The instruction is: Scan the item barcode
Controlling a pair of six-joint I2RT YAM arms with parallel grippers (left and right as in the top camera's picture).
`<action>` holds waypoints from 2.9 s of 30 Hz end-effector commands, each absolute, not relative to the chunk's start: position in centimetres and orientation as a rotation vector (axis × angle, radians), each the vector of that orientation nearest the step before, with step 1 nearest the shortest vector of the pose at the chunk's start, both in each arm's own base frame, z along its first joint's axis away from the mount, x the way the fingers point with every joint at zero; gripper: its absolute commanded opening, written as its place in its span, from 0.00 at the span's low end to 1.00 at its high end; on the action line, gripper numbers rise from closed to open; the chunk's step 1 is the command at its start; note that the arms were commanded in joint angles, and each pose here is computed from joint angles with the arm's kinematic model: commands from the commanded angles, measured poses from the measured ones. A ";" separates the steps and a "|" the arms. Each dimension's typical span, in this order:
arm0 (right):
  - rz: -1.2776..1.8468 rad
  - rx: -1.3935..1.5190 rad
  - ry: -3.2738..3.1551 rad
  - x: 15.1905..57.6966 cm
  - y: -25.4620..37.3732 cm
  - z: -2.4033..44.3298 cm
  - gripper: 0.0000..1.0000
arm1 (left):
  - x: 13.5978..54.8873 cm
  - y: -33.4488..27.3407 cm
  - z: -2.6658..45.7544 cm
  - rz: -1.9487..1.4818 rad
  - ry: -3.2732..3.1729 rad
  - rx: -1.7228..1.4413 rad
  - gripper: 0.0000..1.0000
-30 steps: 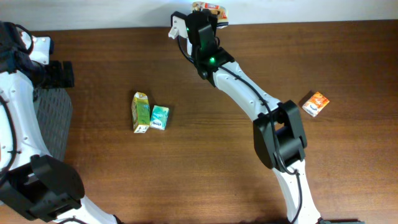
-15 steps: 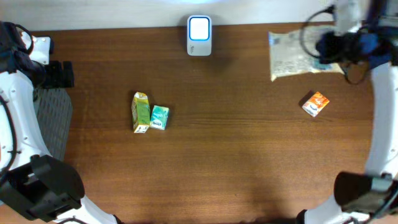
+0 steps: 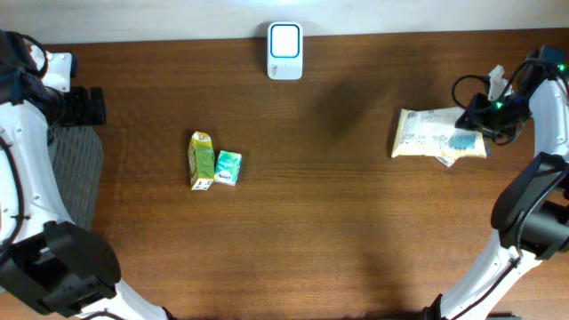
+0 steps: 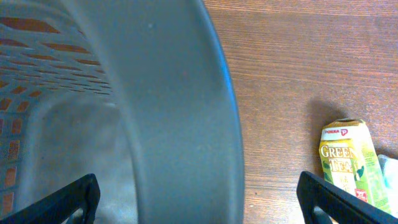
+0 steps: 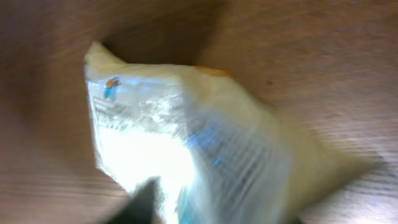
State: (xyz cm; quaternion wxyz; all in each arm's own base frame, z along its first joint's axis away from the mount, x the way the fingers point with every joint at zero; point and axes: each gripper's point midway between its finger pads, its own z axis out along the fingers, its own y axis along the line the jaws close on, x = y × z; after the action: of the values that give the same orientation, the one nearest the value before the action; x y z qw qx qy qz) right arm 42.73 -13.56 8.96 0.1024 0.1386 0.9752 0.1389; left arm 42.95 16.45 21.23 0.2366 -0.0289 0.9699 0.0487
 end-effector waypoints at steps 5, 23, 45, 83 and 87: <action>0.151 0.590 2.784 43.2 -17.6 17.6 0.99 | 42.9 16.4 21.0 0.125 2.667 -0.060 0.99; 0.835 -0.514 2.558 45.2 31.6 13.0 0.48 | 42.9 16.4 21.0 0.125 2.667 -0.060 0.99; 0.446 -0.606 2.737 40.4 33.8 0.7 0.16 | 42.9 16.4 21.0 0.126 2.667 -0.061 0.99; 0.260 -0.381 3.036 38.7 23.7 6.4 0.25 | 42.9 16.4 21.0 0.126 2.667 -0.061 0.99; 0.435 -0.908 2.697 41.8 27.5 8.3 0.67 | 42.9 16.4 21.0 0.126 2.667 -0.061 0.99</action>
State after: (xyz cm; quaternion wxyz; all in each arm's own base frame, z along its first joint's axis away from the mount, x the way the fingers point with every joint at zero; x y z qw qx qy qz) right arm 40.18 24.96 5.83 0.0624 -0.1723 0.9765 0.1133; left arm 42.95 16.45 21.23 0.2366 -0.0289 0.9699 0.0487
